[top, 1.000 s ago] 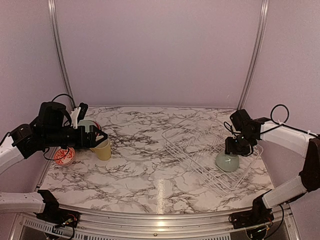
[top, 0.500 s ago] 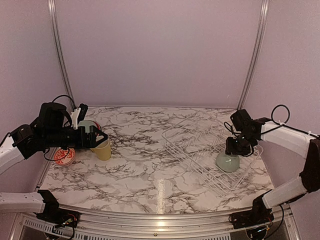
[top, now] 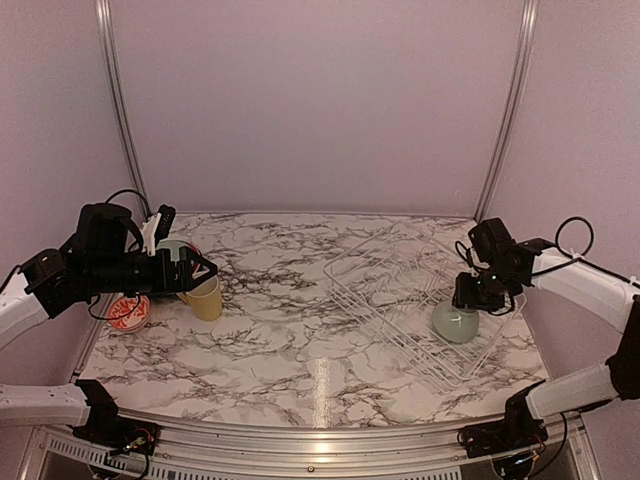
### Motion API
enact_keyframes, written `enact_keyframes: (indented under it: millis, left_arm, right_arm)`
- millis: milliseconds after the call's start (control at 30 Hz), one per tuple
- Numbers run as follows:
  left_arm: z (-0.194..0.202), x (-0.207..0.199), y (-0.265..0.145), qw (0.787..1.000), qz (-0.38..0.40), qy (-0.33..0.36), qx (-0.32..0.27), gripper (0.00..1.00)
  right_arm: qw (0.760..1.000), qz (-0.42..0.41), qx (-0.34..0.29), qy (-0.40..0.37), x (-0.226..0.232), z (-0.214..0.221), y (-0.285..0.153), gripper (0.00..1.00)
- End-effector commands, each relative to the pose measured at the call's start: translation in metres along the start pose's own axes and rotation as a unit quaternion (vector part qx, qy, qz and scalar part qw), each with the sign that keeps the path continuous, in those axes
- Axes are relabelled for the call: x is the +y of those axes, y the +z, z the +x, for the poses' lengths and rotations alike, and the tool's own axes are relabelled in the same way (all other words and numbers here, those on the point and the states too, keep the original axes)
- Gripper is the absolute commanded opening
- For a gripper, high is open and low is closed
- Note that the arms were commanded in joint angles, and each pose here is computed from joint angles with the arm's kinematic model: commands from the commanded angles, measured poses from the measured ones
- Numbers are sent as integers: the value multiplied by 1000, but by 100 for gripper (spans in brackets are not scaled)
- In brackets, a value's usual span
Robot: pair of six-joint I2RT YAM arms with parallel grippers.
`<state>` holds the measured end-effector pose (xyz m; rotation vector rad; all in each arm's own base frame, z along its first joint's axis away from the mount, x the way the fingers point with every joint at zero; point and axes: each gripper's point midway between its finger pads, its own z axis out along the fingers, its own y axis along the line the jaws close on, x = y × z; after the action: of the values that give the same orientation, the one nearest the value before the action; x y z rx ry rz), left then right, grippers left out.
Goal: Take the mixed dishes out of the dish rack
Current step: Grab the bowl from the dish rack.
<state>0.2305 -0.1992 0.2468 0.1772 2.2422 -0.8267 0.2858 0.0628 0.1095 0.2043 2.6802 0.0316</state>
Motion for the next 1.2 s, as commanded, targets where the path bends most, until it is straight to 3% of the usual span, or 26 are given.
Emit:
enact_keyframes:
  millis: [0,500,800,1167]
  left_arm:
    - [-1,-6,-1,1000,17,-9,-5,99]
    - [-6,-15,10,998,43,-42,-13,99]
    - [-7,-25,15,996,64,-61,-14,99]
    - [-8,-36,22,994,89,-70,-13,99]
  right_arm:
    - [997,-35,-59,23,9,-26,-21,32]
    - [981,-105,-149,59,20,-43,-57,25]
    - [975,-128,-169,59,26,-49,-69,25]
    - [949,-220,-219,59,50,-70,-118,25]
